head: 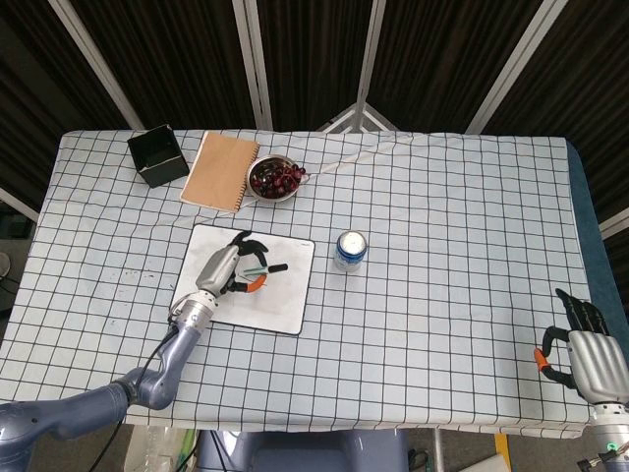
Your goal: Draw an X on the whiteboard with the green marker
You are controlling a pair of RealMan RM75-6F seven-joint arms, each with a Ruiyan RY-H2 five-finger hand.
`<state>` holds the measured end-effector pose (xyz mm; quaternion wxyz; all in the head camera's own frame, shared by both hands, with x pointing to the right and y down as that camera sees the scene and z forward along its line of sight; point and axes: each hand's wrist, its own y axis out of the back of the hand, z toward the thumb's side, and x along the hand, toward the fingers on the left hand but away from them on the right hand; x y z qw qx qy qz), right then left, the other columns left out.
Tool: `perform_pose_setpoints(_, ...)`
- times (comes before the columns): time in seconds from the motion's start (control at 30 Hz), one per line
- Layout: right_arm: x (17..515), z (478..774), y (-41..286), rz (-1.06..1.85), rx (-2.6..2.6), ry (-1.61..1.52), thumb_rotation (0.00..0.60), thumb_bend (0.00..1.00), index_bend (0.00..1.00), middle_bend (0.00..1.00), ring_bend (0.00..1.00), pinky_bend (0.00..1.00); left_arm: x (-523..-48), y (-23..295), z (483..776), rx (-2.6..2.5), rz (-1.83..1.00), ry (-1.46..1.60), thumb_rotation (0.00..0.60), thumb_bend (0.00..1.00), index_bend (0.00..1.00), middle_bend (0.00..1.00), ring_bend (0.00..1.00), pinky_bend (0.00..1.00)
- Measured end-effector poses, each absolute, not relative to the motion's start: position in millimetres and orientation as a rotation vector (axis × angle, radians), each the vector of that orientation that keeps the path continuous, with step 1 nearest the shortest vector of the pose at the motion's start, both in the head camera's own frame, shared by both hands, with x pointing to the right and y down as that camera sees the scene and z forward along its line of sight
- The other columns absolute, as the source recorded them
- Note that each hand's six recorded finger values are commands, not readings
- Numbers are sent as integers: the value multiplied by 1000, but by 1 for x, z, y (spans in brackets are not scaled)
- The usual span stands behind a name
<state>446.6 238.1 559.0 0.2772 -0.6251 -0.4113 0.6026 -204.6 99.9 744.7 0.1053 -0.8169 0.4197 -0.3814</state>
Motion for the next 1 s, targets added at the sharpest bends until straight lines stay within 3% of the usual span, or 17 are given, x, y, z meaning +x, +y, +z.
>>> perform_pose_setpoints(0.2,446,559,238,1612,-1679,-1104,600,373,0,0,0,0,-229,82,748,-2349,-1132,1328,600,602,780,288,58,148)
perform_pose_setpoints(0.5,446,557,238,1604,-1681,-1109,600,372,0,0,0,0,-222,56,710,-2408,-918,1560,600,601,782,290,58,148)
perform_pose_setpoints(0.67,446,557,238,1603,-1683,-1108,600,373,0,0,0,0,-213,59,707,-2429,-920,1563,600,602,782,290,58,148)
perform_pose_setpoints(1.0,448,557,239,1610,-1679,-1115,600,373,0,0,0,0,-186,79,730,-2476,-1019,1541,600,601,782,290,58,148)
